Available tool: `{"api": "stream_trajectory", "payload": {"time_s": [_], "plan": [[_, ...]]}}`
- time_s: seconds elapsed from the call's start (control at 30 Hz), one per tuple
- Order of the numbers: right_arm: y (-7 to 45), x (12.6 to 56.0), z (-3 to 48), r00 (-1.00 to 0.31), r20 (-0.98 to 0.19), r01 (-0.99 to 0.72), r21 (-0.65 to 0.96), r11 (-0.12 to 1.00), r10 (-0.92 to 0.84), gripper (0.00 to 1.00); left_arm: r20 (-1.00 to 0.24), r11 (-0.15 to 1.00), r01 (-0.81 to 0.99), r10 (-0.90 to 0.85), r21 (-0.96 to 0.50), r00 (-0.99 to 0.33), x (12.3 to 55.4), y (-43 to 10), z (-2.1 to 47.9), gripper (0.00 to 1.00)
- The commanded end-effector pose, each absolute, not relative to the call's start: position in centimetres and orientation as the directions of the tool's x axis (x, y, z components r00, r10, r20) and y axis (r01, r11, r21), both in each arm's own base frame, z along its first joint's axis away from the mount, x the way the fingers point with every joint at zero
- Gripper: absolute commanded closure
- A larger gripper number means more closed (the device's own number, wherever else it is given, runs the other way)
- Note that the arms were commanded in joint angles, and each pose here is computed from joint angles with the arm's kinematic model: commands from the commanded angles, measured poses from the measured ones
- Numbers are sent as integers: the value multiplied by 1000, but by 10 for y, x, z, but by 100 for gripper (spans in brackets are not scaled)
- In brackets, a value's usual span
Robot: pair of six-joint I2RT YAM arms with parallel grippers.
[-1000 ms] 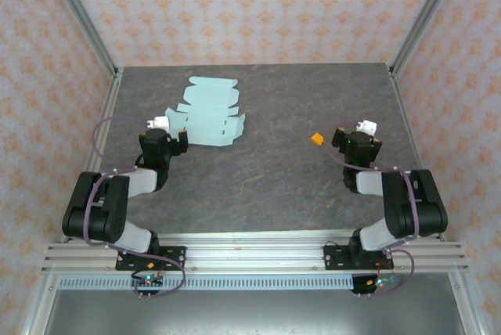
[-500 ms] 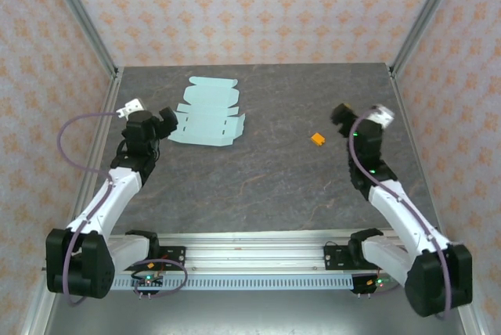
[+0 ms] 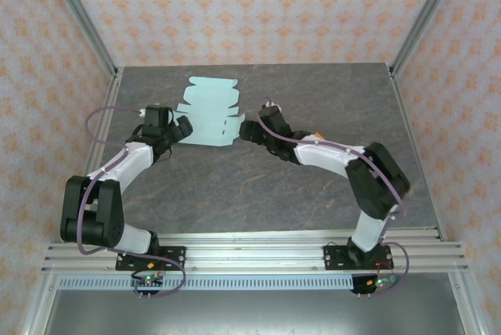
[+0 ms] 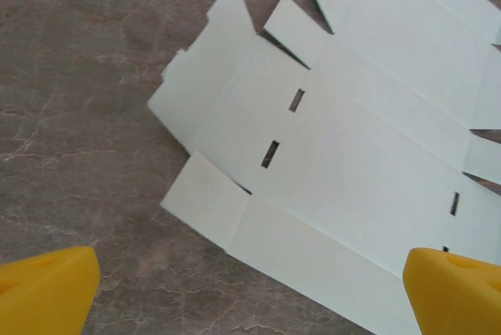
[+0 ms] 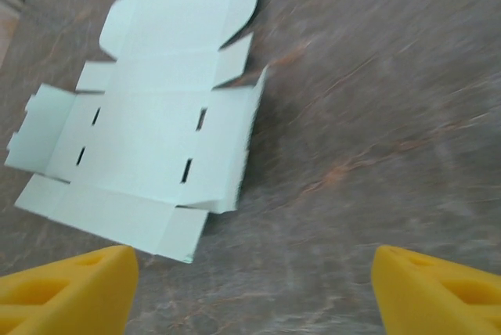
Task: Fold the paper box
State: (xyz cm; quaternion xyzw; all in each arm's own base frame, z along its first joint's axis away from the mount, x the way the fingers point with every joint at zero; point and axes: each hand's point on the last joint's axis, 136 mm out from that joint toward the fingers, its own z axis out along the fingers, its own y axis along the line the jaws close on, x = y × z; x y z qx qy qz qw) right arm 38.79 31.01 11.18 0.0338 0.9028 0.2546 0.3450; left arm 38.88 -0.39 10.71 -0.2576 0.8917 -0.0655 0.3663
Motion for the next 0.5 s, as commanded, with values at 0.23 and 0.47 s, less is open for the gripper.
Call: {"api": "stream_trajectory", "payload": {"time_s": [0.23, 0.47], "plan": [[373, 385, 70, -853, -432, -42, 616, 787, 292, 44, -653, 890, -383, -444, -246, -613, 380, -12, 130, 0], [390, 387, 53, -862, -374, 7, 668, 744, 344, 58, -657, 893, -382, -438, -238, -614, 377, -11, 131, 0]]}}
